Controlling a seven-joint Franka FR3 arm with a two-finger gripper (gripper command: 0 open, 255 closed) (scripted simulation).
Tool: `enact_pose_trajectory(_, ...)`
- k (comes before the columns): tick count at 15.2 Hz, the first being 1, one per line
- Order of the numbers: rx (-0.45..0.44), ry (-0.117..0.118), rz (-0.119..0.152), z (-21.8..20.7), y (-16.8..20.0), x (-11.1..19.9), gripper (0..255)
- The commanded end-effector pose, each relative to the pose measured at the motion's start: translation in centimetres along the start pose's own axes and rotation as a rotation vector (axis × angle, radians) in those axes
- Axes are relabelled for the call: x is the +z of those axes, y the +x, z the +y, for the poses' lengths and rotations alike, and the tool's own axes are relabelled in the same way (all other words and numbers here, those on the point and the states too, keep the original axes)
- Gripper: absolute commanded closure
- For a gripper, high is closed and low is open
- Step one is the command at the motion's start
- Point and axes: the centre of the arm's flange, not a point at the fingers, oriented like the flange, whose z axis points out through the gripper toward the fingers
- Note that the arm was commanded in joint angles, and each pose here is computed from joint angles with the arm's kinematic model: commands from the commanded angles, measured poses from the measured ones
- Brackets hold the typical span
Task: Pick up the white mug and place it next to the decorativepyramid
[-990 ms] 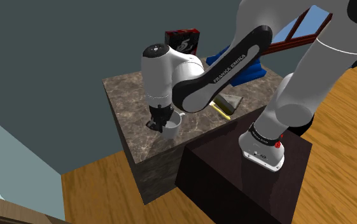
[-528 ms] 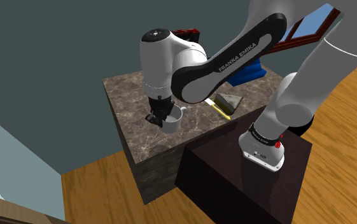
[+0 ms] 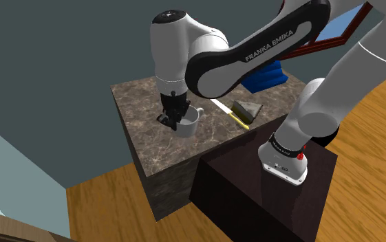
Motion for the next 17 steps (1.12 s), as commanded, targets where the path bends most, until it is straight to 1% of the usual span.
enact_pose_trajectory(1, 0.0, 0.0, 0.0, 0.0, 0.0, -1.0, 255)
enact_pose_trajectory(17, 0.0, 0.0, 0.0, 0.4, -0.4, -9.5, 255)
